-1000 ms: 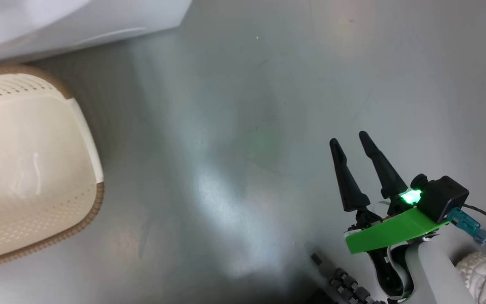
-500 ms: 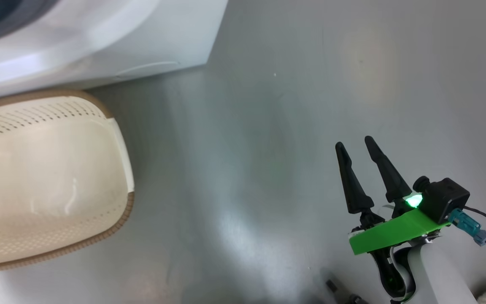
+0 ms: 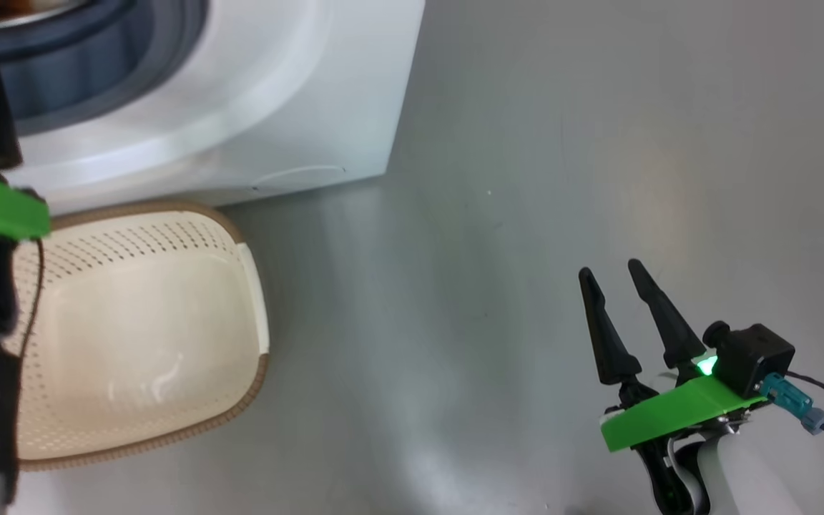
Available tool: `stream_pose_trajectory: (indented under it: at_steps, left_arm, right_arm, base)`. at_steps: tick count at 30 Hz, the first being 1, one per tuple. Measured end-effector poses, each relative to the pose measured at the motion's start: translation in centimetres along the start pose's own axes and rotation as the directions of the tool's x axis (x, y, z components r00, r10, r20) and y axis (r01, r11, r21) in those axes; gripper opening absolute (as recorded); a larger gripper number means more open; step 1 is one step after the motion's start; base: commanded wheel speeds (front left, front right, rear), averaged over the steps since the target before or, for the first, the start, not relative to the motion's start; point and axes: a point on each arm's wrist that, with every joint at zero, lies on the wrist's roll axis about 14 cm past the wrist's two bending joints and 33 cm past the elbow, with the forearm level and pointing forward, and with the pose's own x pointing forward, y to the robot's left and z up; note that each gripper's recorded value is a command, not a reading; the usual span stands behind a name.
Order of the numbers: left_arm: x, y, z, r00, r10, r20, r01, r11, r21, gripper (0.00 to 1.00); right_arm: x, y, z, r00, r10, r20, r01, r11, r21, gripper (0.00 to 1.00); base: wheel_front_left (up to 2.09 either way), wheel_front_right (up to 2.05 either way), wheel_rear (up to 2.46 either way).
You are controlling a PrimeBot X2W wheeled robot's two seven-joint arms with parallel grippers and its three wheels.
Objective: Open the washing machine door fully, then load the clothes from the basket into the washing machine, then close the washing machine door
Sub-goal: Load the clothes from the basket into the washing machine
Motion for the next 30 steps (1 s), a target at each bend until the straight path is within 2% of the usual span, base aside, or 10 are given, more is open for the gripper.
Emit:
stream_pose_trajectory:
  at_steps: [20,30]
  left_arm:
    - [-11.9,-1.4,5.5,0.991,0.078,0.110,-0.076,0.997,-0.027,1.00]
    - [-18.1,-1.4,7.2,0.985,0.108,0.132,-0.112,0.993,0.025,1.00]
  right_arm:
    - [-4.0,1.8,4.4,0.993,0.039,0.112,-0.037,0.999,-0.019,1.00]
    - [-7.1,1.6,6.4,0.984,0.033,0.178,-0.025,0.999,-0.045,1.00]
  base:
    - [0.00,0.00,0.00]
    - [0.00,0.00,0.00]
